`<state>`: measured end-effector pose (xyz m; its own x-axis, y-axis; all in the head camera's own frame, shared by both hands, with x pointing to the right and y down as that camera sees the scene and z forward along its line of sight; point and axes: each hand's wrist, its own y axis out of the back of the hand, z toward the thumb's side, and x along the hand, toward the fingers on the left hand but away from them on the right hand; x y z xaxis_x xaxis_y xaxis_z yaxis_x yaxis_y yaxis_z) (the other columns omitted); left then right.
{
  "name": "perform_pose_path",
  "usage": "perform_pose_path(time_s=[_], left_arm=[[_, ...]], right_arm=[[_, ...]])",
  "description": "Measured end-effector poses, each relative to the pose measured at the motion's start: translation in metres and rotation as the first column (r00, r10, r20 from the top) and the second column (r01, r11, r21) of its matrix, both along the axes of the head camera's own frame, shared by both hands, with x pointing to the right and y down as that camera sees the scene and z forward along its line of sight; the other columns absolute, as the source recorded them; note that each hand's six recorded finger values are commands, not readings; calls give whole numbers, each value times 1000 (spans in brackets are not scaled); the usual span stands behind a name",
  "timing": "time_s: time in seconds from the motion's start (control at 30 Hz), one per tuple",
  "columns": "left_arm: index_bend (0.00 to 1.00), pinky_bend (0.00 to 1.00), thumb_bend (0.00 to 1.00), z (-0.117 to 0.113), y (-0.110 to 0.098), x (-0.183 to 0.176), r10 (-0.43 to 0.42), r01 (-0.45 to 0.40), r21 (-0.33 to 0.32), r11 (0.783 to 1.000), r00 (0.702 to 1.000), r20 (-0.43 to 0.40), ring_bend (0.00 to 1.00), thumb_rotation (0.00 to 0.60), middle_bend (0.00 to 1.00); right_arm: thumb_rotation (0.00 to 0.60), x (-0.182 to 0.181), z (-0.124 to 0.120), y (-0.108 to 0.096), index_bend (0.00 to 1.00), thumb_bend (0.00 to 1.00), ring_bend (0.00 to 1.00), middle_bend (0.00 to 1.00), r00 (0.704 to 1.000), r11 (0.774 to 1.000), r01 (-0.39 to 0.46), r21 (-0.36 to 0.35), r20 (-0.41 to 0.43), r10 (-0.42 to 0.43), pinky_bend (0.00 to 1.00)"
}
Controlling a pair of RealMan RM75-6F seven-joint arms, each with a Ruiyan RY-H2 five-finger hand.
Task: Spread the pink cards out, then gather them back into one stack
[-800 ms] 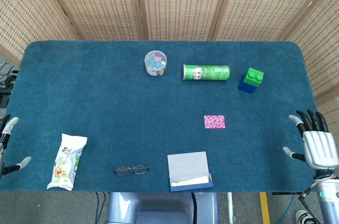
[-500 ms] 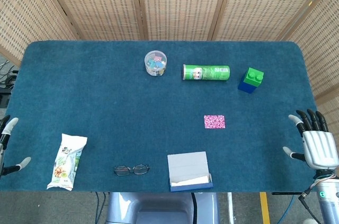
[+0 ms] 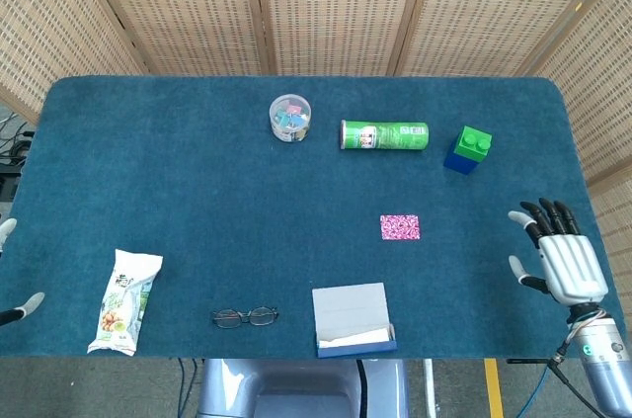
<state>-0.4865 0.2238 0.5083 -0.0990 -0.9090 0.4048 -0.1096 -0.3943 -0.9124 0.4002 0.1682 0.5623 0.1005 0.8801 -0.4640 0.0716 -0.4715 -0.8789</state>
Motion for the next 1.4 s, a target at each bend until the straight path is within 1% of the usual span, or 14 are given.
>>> perform_pose_path(time_s=[0.13,0.27,0.4,0.5,0.6,0.7,0.97,1.1,1.23,1.3,1.4], left_arm=[[0,0,57,-2,-2,-2,0,0,5,1000,1000,6,0,600,0],[0,0,58,-5,-5,-4,1,-1,14,1000,1000,11,0,600,0],[0,0,58,-8,-8,-4,2,-3,22,1000,1000,15,0,600,0],[0,0,58,-8,-10,-3,7,-7,22,1000,1000,11,0,600,0],[0,0,58,-7,-10,-3,10,-10,18,1000,1000,9,0,600,0],[0,0,58,-5,-10,-3,8,-9,10,1000,1000,11,0,600,0],[0,0,57,-1,-10,-5,6,-6,-2,1000,1000,15,0,600,0],[0,0,57,0,-8,-7,-3,3,-8,1000,1000,18,0,600,0],[0,0,58,1,-7,-9,-7,8,-10,1000,1000,20,0,600,0],[0,0,57,2,-6,-10,-11,11,-12,1000,1000,20,0,600,0],[0,0,58,3,-6,-10,-11,12,-17,1000,1000,19,0,600,0]], right_arm=[[600,-19,10,-11,211,440,0,133,998,997,59,-58,34,-58,14],[600,-43,22,-22,211,440,0,133,989,985,136,-109,67,-129,0],[600,-69,38,-31,211,440,0,126,975,964,214,-161,94,-201,0],[600,-90,53,-37,211,440,0,119,959,940,278,-197,111,-260,0],[600,-105,69,-39,211,440,0,118,947,920,318,-227,119,-298,0],[600,-116,83,-39,211,440,0,117,939,904,343,-255,122,-322,0],[600,-131,117,-39,211,440,0,117,921,871,388,-303,96,-377,0],[600,-140,133,-41,211,440,0,117,903,840,422,-340,77,-422,0],[600,-145,141,-42,211,448,0,113,888,817,444,-367,59,-456,0],[600,-146,144,-42,211,454,0,113,884,809,447,-380,53,-464,0],[600,-145,147,-42,211,458,0,113,883,804,445,-394,47,-466,0]])
